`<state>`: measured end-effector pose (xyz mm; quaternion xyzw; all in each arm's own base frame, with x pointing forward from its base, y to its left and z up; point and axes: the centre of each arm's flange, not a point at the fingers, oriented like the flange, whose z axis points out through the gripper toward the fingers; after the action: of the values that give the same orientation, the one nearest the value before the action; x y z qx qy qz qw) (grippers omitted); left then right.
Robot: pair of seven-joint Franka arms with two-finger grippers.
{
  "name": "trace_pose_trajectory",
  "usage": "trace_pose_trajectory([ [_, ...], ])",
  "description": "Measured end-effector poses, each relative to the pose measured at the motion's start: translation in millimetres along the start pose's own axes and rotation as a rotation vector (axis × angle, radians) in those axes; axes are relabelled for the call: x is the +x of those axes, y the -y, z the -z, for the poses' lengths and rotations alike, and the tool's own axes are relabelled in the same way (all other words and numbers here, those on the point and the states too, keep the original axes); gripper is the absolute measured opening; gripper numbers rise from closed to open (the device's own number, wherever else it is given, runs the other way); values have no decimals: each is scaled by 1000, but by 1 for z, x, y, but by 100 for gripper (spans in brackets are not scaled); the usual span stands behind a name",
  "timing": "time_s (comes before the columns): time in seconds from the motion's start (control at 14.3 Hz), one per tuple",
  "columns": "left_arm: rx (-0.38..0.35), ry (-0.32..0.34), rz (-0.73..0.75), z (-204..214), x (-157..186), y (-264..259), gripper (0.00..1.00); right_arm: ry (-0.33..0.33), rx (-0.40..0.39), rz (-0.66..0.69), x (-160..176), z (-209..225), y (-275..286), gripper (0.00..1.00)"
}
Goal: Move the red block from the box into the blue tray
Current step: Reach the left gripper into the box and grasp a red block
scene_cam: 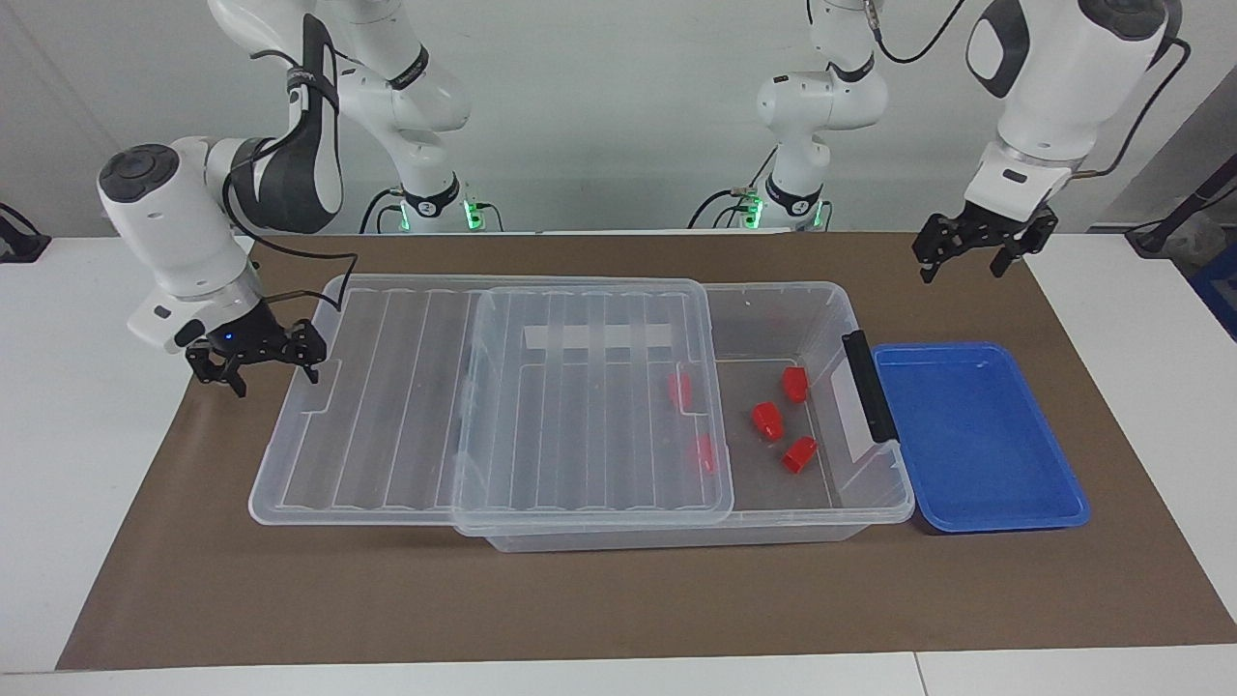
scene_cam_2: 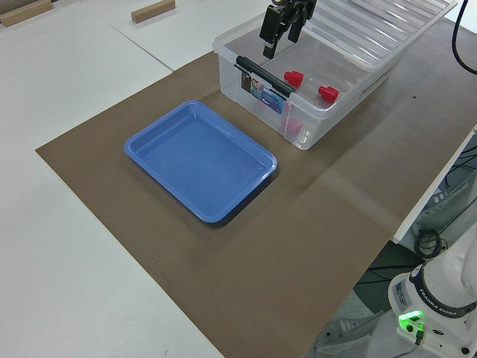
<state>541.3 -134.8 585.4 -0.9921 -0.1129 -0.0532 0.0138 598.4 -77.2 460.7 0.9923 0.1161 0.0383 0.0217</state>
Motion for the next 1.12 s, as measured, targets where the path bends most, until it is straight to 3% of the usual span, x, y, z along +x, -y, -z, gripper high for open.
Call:
trace_pose_trajectory([
  [0.21, -22, -11, 62, -45, -13, -54, 100, -11, -4, -11, 0, 14, 2, 100],
  [0.49, -44, -29, 64, -135, -19, -58, 100, 1, 0, -143, 1, 57, 26, 100],
  [0.77, -56, -31, 96, -179, -28, -65, 100, 9, 5, -293, 11, 101, 64, 100],
  [1.12, -51, -30, 66, -265, -36, -100, 100, 36, 9, -364, 13, 149, 92, 100],
])
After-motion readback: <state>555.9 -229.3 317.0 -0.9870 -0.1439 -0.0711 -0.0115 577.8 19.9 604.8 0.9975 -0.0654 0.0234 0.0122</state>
